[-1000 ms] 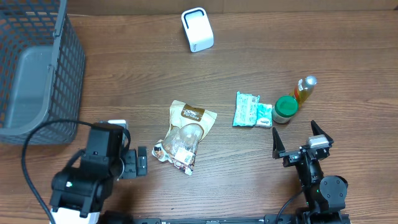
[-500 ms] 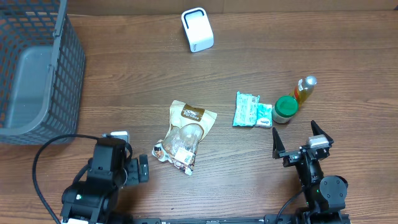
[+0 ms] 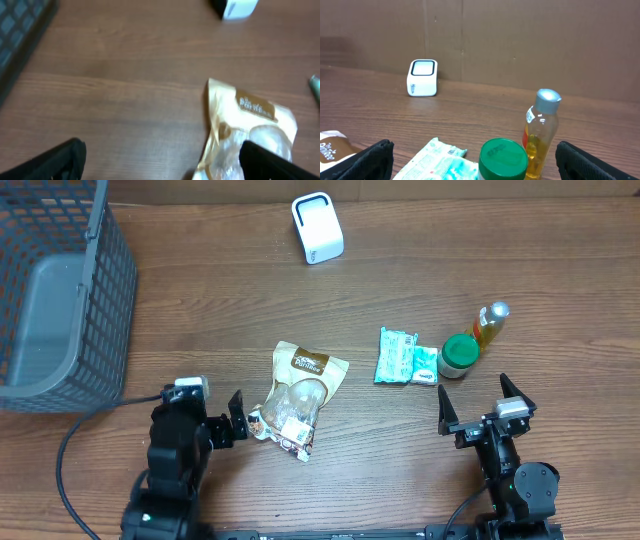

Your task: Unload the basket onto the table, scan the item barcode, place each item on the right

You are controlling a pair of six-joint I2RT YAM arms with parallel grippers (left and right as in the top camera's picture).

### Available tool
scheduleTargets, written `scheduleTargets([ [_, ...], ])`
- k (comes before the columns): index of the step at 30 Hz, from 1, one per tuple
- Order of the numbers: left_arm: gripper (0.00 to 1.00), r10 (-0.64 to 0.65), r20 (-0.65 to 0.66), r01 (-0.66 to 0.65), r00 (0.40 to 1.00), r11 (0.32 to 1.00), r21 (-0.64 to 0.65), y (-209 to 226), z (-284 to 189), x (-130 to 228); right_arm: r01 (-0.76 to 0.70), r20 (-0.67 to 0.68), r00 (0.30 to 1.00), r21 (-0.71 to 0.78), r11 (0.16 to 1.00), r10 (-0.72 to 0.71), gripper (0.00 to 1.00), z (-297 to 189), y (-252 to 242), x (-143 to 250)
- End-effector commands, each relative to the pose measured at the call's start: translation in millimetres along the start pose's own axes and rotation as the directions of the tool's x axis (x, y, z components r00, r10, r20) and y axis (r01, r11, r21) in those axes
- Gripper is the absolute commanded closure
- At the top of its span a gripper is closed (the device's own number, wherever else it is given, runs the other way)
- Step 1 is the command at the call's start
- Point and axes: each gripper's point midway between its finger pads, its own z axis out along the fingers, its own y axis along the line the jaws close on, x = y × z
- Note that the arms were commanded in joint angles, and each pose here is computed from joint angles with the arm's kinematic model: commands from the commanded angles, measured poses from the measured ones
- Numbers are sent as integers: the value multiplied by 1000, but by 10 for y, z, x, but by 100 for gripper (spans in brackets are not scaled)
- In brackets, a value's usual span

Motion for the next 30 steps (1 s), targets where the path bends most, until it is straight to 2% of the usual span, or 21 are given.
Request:
scheduleTargets([
  [1,0,-4,73,-2,997,996,89,-75,38,45,1,2,1000,11,1000,-1,0,1,-20,23],
  [9,1,-25,266,-21,964,986,168,-120,46,30,1,2,1000,11,1000,-1,0,1,-20,23],
  [14,0,-22,273,-23,962,987,162,-103,33,57,2,2,1000,11,1000,-2,0,1,-20,23],
  [20,0,45,245,-80,968,988,134,-68,18,176,1,2,1000,11,1000,-1,0,1,-20,23],
  [30,0,92,412,-136,907,988,79,-15,-200,-149,1,2,1000,11,1000,-1,0,1,-20,23],
])
